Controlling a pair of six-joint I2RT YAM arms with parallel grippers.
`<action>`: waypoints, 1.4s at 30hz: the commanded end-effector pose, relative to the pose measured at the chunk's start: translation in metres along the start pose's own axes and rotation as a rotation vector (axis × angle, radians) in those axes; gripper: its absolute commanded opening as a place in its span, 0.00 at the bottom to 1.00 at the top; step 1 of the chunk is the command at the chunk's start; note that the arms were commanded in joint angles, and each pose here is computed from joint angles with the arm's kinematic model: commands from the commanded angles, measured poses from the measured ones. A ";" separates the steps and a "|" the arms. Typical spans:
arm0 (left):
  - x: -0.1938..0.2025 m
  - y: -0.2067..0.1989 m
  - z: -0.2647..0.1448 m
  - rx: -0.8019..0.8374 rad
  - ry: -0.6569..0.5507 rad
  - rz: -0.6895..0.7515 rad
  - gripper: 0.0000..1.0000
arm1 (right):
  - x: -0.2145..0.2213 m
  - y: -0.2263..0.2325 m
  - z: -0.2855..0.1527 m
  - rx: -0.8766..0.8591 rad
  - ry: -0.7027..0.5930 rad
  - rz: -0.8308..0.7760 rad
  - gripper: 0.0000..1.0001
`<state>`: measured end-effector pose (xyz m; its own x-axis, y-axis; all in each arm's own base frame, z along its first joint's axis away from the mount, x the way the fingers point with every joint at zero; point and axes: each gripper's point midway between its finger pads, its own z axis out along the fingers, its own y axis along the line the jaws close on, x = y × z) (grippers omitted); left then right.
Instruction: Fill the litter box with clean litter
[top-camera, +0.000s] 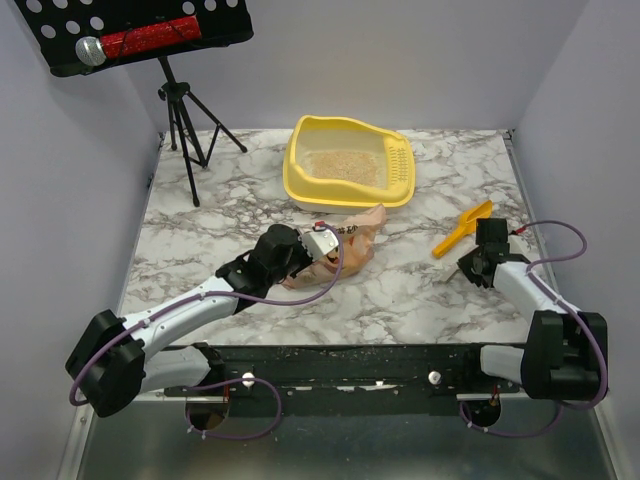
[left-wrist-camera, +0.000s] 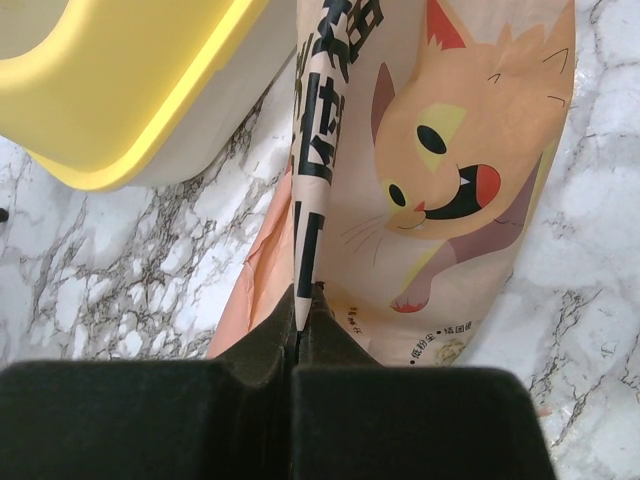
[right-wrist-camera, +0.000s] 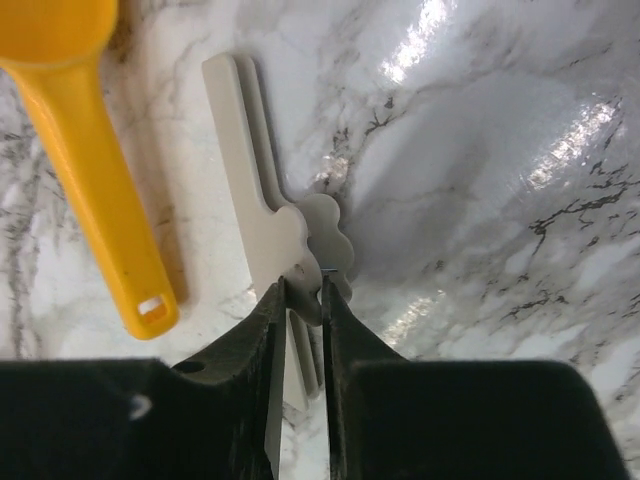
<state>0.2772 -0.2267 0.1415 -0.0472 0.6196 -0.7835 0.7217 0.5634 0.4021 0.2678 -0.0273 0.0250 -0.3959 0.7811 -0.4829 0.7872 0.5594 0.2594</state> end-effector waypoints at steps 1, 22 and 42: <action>-0.023 0.017 0.002 -0.067 -0.066 0.002 0.00 | 0.001 -0.016 0.005 0.051 -0.012 0.009 0.17; -0.047 0.008 -0.018 0.024 -0.123 0.009 0.58 | -0.036 0.016 -0.063 -0.197 -0.150 -0.104 0.01; -0.196 0.004 -0.114 0.331 -0.426 -0.454 0.63 | 0.009 0.191 -0.305 -1.278 -0.200 -0.749 0.01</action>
<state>0.2301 -0.2611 0.3301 0.0593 0.1701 -0.9836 0.8171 0.5577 0.1457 0.2815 0.1253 0.2685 -0.4603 0.3196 -0.8282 -0.2234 0.8612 0.4565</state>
